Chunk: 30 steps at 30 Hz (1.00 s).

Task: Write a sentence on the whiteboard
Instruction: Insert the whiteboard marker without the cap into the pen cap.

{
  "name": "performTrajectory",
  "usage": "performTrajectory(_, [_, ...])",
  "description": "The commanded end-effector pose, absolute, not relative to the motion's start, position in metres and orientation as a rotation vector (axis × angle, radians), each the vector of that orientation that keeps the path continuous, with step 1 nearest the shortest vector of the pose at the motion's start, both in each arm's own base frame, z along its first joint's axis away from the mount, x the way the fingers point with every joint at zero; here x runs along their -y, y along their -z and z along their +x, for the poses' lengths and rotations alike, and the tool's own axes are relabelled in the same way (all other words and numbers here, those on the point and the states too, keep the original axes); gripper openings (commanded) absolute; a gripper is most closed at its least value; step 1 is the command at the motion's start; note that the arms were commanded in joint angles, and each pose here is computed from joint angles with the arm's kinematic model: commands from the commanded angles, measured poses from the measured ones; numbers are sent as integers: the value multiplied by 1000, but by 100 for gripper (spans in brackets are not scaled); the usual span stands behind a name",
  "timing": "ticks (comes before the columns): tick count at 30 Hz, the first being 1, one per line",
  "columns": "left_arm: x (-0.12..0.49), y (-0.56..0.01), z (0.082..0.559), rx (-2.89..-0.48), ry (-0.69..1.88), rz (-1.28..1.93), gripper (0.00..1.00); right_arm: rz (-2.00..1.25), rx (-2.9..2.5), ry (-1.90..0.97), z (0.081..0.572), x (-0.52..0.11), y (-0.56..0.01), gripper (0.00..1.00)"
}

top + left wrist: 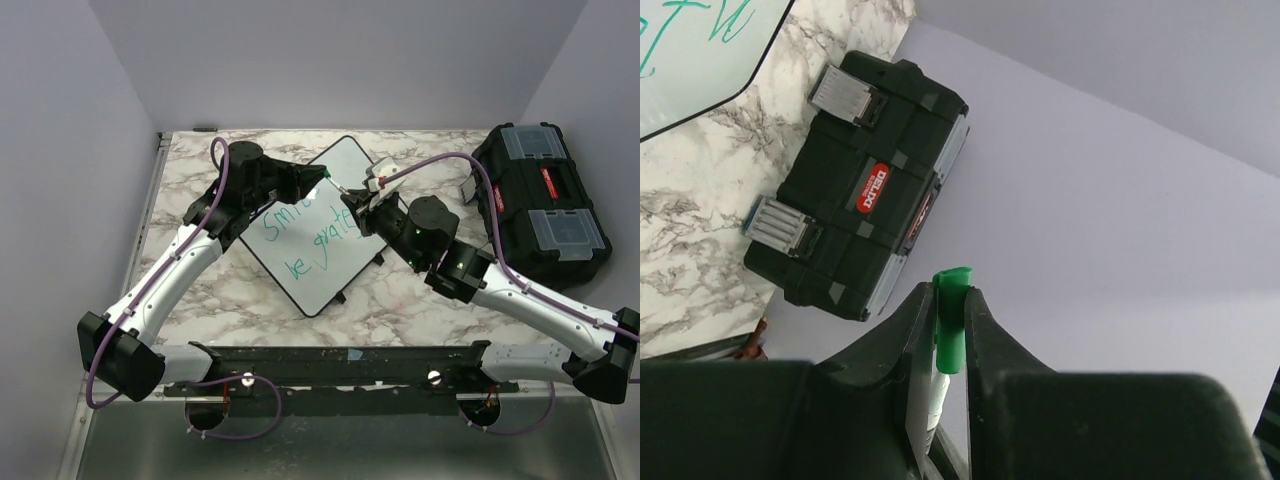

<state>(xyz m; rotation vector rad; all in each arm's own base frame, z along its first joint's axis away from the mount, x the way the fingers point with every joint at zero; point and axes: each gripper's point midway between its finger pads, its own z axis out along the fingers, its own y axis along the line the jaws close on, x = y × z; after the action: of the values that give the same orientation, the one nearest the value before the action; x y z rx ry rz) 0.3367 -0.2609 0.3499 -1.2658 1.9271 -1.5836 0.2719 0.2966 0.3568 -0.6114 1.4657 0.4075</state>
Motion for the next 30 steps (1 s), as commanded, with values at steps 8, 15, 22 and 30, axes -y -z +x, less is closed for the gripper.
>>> performTrajectory(8, [261, -358, 331, -1922, 1634, -1255, 0, -553, -1491, -365, 281, -296, -352, 1])
performTrajectory(15, [259, -363, 331, -1904, 1589, -1177, 0, -555, -1538, -331, 289, -301, -344, 1])
performTrajectory(22, [249, -364, 329, -1867, 1463, -1141, 0, -549, -1561, -320, 294, -306, -343, 1])
performTrajectory(30, [252, -374, 322, -1834, 1427, -1094, 0, -568, -1566, -298, 301, -315, -339, 1])
